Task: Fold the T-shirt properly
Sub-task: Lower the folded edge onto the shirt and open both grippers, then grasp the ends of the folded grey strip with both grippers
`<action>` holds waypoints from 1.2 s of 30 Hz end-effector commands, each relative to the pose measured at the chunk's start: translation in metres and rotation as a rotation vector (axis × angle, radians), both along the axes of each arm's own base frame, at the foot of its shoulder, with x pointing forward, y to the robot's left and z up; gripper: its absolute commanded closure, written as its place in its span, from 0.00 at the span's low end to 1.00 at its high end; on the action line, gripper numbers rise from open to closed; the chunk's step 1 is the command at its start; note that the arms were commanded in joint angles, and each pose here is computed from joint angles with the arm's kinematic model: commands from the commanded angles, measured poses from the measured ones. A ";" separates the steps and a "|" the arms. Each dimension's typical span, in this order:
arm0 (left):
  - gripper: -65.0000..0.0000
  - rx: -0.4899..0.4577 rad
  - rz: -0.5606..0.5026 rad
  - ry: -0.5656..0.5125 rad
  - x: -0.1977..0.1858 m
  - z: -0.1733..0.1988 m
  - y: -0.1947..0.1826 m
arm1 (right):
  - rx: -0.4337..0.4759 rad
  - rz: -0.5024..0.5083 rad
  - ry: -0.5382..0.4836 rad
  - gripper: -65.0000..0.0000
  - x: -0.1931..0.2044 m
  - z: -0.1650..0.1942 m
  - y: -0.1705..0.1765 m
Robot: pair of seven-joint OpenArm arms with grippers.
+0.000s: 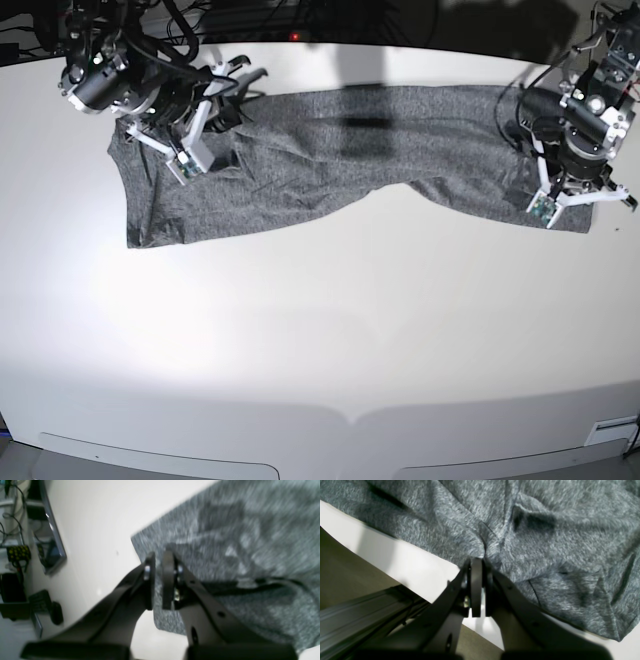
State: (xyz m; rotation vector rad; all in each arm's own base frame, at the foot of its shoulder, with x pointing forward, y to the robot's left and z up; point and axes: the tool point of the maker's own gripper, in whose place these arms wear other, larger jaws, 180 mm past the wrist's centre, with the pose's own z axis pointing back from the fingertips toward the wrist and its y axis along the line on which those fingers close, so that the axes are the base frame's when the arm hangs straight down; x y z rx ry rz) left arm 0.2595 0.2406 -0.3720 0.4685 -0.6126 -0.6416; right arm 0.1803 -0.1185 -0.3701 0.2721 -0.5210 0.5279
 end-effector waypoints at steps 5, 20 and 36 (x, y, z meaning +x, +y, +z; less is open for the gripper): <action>0.91 0.083 0.022 -0.059 0.010 0.011 0.020 | 0.000 0.007 -0.033 0.67 0.005 0.008 0.000; 0.91 -0.113 0.089 -0.213 0.025 0.007 -0.026 | 0.248 -0.029 -0.231 0.59 0.039 0.043 0.031; 0.91 -0.061 0.289 -0.009 0.032 -0.093 0.004 | 0.171 -0.123 0.017 0.59 0.085 -0.072 0.004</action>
